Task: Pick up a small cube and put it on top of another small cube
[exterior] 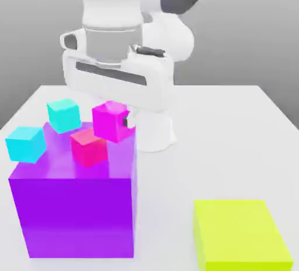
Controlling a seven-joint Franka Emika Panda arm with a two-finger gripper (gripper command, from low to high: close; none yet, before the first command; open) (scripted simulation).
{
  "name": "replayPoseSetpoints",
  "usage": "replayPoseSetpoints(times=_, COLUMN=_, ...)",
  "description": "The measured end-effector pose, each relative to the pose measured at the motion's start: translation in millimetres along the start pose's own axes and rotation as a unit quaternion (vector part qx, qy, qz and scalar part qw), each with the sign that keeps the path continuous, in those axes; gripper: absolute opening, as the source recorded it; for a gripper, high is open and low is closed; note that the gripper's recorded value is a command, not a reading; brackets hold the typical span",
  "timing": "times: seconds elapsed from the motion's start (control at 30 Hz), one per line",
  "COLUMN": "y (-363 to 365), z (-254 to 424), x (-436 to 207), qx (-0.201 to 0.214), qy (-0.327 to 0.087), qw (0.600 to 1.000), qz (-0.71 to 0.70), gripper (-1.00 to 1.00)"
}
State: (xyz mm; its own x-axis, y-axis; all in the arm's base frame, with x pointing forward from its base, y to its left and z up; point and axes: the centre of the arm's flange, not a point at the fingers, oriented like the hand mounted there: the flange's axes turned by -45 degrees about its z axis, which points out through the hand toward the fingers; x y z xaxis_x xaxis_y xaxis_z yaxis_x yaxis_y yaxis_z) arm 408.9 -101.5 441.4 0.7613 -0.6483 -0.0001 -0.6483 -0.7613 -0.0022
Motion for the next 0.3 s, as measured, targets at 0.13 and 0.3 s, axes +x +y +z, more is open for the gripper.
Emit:
replayPoseSetpoints(times=0.13, y=12, z=41, x=4, qx=0.001, qy=-0.001, qw=1.000, qz=0.017, gripper=1.00)
replayPoseSetpoints(times=0.3, y=12, z=41, x=4, qx=0.001, qy=-0.001, qw=1.000, qz=0.017, gripper=1.00)
